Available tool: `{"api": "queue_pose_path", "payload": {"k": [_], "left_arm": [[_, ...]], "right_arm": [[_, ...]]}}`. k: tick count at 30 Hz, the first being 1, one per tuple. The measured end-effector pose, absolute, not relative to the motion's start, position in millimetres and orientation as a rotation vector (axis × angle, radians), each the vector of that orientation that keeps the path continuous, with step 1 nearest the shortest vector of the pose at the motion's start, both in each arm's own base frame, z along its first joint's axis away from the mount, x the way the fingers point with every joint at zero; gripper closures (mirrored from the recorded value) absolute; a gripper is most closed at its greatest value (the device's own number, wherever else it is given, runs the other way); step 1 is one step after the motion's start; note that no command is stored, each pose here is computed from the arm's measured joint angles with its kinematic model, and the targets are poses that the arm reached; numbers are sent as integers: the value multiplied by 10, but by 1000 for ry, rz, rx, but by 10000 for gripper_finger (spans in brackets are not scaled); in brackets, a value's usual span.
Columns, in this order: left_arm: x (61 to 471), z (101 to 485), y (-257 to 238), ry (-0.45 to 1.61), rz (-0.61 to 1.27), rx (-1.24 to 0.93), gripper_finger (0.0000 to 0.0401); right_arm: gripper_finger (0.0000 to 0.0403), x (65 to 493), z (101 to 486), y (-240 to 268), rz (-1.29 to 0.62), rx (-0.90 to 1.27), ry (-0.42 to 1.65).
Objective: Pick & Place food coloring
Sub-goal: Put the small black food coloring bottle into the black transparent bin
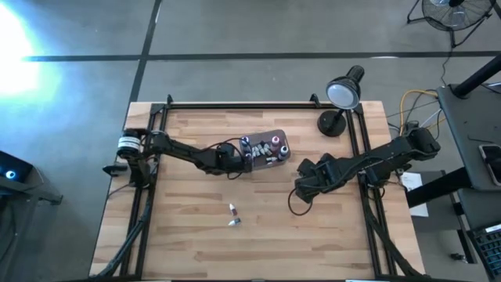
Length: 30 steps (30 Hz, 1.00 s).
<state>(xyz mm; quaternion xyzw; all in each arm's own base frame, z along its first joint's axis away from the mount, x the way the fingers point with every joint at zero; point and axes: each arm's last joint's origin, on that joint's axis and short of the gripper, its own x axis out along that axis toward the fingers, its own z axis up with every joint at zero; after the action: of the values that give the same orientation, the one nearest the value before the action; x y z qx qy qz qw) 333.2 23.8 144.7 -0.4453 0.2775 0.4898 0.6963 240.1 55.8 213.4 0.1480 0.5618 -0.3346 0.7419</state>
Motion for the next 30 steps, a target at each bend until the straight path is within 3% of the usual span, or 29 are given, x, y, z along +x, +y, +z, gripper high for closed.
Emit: {"api": "queue_pose_path", "payload": {"k": [15, 30], "left_arm": [[3250, 1391, 229, 730, 1088, -936, 296], [3241, 1384, 232, 805, 1021, -780, 354]], "right_arm": [[174, 2401, 2135, 558, -733, 324, 1232], [174, 2399, 2133, 557, -732, 320, 1234]]}}
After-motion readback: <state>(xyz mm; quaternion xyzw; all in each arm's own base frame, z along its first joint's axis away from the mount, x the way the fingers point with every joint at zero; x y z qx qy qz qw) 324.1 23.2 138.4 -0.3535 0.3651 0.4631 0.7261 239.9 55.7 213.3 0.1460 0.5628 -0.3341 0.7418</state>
